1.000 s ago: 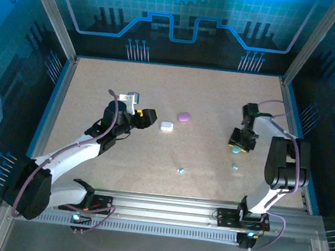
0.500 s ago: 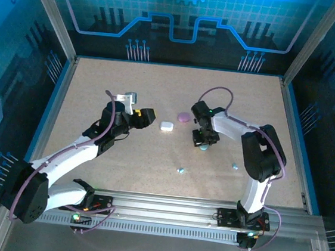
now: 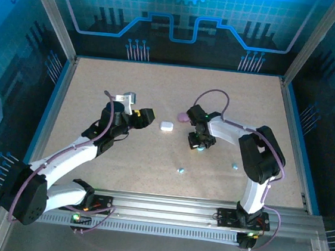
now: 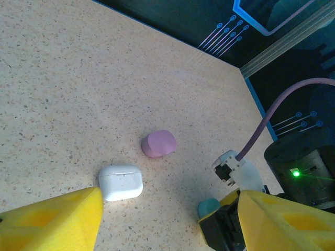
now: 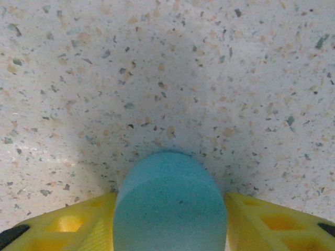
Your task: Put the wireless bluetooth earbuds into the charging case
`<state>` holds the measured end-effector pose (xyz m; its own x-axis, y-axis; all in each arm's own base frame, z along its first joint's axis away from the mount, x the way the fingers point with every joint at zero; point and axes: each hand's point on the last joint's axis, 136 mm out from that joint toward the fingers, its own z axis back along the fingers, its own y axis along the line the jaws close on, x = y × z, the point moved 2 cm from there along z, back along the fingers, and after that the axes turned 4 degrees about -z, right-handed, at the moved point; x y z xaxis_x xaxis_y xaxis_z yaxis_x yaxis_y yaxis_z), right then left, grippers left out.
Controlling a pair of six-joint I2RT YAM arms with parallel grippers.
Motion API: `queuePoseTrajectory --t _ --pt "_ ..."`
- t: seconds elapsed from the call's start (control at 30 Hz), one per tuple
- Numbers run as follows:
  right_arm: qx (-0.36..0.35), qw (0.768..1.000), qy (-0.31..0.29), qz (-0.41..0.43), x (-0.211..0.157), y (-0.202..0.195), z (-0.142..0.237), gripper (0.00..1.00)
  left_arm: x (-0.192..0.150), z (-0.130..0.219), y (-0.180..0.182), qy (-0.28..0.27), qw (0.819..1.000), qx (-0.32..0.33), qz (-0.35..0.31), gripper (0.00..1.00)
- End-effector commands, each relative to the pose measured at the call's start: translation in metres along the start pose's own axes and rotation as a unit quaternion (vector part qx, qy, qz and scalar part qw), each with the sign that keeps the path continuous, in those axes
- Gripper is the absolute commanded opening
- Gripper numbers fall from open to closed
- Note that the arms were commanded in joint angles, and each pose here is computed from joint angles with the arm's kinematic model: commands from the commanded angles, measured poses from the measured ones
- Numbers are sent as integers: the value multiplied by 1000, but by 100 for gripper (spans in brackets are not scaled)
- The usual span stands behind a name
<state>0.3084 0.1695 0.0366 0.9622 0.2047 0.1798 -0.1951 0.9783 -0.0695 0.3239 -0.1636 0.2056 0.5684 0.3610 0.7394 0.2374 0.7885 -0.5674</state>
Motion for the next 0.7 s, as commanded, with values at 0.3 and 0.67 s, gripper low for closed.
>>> queuePoseTrajectory --t 0.3,0.67 --pt "29 999 -10 -28 -11 2 3 52 5 0 2 -4 1000 4 9 69" --pt "74 991 -111 16 9 14 54 30 8 -3 -9 -2 1000 -22 5 69"
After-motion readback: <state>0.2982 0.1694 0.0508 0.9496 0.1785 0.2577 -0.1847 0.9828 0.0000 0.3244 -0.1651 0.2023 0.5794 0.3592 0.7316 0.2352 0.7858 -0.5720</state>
